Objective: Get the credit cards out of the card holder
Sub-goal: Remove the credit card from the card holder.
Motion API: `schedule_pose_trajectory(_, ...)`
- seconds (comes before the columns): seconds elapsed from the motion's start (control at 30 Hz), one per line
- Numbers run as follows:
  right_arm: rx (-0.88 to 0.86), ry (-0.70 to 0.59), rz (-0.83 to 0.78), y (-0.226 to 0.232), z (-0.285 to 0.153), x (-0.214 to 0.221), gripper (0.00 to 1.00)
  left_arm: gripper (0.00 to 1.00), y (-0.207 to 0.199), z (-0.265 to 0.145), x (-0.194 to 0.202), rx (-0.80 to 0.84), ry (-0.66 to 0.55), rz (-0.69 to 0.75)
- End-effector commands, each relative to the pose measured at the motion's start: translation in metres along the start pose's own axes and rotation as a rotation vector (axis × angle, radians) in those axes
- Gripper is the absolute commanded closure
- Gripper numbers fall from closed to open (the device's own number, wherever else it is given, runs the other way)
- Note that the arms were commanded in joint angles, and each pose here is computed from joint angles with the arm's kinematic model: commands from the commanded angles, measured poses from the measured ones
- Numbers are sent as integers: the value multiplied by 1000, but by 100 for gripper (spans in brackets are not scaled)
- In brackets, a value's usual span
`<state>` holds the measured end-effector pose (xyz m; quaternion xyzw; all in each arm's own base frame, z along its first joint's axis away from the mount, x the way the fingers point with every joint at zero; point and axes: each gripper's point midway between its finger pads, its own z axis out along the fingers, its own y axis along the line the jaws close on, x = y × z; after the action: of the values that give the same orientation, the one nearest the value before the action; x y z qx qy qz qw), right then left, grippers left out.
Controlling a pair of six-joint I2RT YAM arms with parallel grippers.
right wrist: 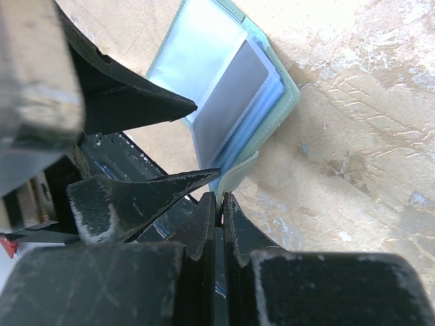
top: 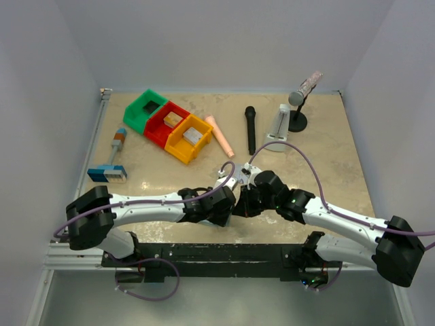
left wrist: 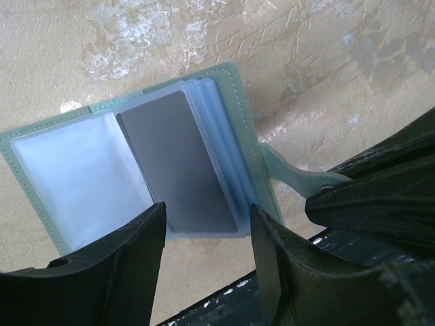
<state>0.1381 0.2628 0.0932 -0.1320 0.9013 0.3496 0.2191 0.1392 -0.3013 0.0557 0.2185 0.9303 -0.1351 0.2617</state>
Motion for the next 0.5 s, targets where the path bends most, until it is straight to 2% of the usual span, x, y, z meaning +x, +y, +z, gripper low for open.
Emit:
schedule_pose_trajectory(0.0,-33,-29,-19,11,-2,-9,100,43,-3,0,-9,-19,-14,12)
schedule_pose_trajectory(0.2,-31,-31,-20,10,-2,-10,100,43,0,2,-7,-40,-9,11)
schedule_pose_trajectory(0.47,-27,-28,-20,9,-2,-9,100,43,13,-9,-16,-90,-60,-8)
